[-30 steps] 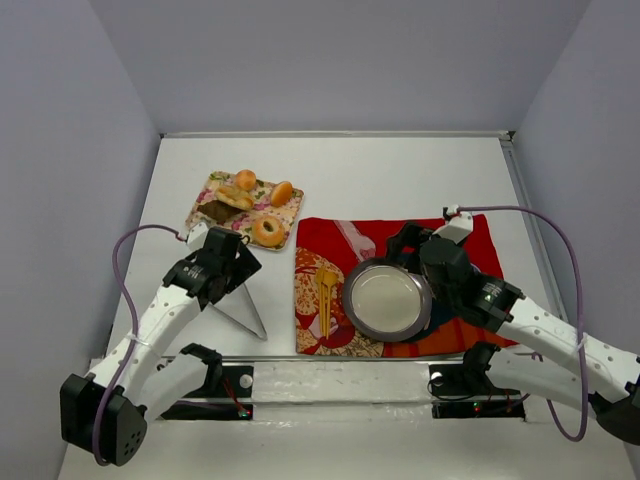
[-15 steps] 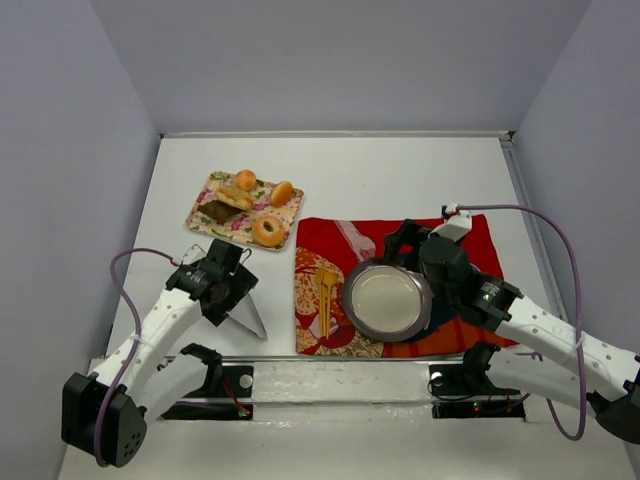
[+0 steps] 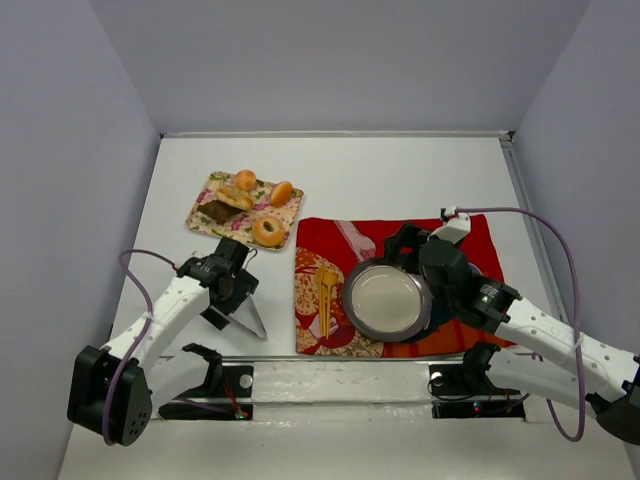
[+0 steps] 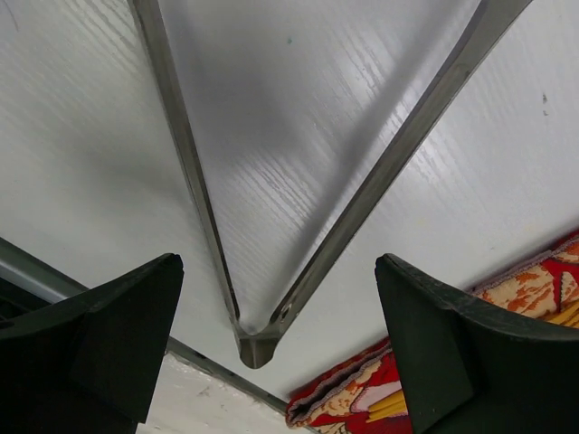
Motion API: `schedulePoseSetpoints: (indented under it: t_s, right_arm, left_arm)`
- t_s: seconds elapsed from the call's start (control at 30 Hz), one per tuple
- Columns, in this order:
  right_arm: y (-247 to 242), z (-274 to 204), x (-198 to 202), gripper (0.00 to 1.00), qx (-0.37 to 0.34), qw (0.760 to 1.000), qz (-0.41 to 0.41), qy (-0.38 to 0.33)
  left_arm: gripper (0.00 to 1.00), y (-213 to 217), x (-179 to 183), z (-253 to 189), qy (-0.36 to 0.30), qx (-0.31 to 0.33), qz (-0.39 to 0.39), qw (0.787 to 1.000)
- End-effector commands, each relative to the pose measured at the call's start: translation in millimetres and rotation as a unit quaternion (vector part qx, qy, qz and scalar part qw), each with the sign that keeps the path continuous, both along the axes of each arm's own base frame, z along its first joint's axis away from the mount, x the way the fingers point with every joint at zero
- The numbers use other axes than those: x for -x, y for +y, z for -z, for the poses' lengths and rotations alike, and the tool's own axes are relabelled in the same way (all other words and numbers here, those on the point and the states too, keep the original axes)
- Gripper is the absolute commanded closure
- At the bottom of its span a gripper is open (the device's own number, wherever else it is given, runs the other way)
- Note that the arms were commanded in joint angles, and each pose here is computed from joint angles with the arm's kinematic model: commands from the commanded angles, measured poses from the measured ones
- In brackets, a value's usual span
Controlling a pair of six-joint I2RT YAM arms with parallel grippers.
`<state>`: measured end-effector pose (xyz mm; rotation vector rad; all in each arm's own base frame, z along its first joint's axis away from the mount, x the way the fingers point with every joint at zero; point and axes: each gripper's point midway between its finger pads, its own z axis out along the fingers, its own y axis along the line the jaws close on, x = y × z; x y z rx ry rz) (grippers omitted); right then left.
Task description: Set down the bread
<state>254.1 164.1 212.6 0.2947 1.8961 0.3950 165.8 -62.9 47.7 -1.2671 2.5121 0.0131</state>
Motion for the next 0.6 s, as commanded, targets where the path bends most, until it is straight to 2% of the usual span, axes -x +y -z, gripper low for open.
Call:
schedulePoseSetpoints:
  t_s: [0.0, 0.3, 0.57]
  right_arm:
    - [4, -14, -4, 0.0, -0.024, 0.999, 0.001, -0.022]
    - [2, -15, -3, 0.0, -0.027, 0.999, 0.003, -0.025]
    - [-2, -18, -2, 0.0, -0.034, 0.999, 0.009, -0.033]
  left_arm:
    - [0.01, 0, -13, -2, -0.02, -0.003, -0.022, 1.0]
    - [0.01, 0, -15, 4, 0.003, -0.014, -0.015, 1.0]
    - [0.01, -5, -26, 6, -0.011, -0.006, -0.029, 1.0]
